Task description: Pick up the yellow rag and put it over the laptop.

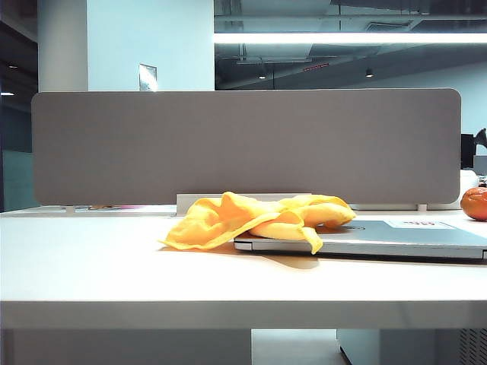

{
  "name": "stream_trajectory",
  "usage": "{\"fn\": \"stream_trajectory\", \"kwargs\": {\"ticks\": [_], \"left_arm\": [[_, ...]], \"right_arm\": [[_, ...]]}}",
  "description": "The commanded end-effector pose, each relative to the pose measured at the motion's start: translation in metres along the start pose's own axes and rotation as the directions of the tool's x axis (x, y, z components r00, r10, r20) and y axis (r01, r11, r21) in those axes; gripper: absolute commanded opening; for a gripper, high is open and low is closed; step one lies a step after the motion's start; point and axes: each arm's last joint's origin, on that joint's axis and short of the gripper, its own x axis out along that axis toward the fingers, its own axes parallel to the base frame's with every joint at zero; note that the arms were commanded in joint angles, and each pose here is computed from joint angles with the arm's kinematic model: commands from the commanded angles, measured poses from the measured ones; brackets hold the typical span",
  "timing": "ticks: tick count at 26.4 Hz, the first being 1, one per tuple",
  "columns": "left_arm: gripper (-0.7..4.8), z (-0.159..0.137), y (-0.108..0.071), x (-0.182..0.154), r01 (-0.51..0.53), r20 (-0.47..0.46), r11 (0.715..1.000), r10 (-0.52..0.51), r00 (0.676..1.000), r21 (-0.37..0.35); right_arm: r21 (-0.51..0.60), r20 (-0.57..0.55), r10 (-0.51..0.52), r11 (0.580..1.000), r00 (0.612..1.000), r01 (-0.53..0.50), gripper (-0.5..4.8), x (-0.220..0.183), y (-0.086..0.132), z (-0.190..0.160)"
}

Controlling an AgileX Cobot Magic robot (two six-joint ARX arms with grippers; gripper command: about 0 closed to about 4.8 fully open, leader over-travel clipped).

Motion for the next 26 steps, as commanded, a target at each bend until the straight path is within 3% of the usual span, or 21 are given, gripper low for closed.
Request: {"fn": "stream_trajectory", "kwargs": {"ticks": [1, 26], "left_arm": [[-0.06, 0.0000, -0.0031, -0.0003, 0.099, -0.014, 0.993, -0.098, 0.995, 0.058], [-0.06, 0.0000, -0.0035, -0.0003, 0.112, -0.014, 0.992, -0.111, 0.994, 0.053]], "right_arm": [[-0.003, 0.013, -0.001, 1.000, 1.000, 0.001, -0.06, 0.0003, -0.0002, -0.0001], [-0.003, 0.013, -0.001, 1.000, 1.000, 0.001, -0.06, 0.0003, -0.0001, -0.0001]]}}
